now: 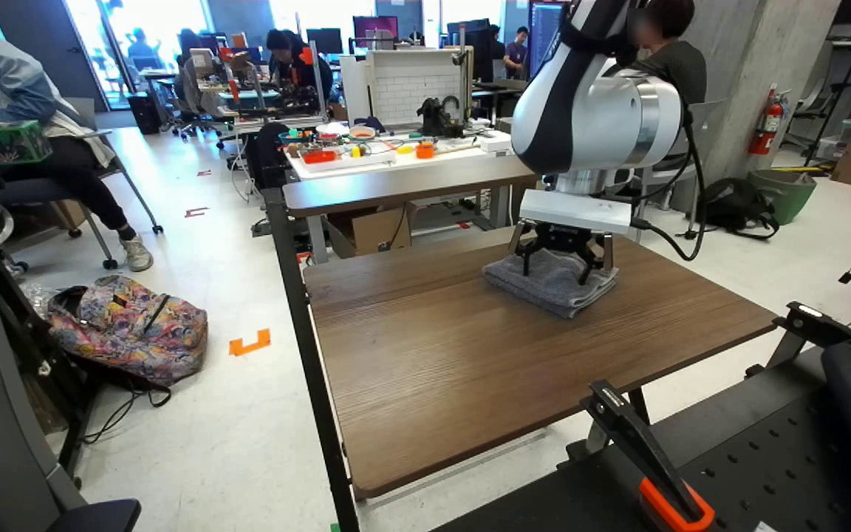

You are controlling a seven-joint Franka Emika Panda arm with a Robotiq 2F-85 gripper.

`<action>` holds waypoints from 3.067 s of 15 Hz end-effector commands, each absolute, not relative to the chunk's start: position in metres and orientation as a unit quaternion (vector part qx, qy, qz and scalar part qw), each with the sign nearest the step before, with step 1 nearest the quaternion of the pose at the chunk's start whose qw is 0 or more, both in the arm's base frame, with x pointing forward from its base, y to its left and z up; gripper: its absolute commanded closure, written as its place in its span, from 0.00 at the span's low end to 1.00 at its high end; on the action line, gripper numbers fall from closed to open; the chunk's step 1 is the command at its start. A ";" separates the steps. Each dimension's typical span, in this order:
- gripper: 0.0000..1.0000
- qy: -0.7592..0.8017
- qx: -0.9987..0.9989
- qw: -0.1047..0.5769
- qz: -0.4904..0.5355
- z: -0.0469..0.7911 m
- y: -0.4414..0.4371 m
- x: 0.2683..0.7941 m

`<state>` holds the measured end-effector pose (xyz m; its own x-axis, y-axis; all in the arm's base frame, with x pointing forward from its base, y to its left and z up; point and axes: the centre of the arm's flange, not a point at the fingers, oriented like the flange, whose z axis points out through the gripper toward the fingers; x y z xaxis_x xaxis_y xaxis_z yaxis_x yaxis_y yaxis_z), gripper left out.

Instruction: Move the cloth

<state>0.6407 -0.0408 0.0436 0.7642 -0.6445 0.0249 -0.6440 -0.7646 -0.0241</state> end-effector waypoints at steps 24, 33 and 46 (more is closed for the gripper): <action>0.00 0.138 -0.988 -0.071 -0.024 -0.023 0.119 0.490; 0.00 0.158 -0.984 -0.061 -0.049 0.039 0.119 0.501; 0.00 0.199 -0.976 -0.015 -0.081 0.128 0.107 0.494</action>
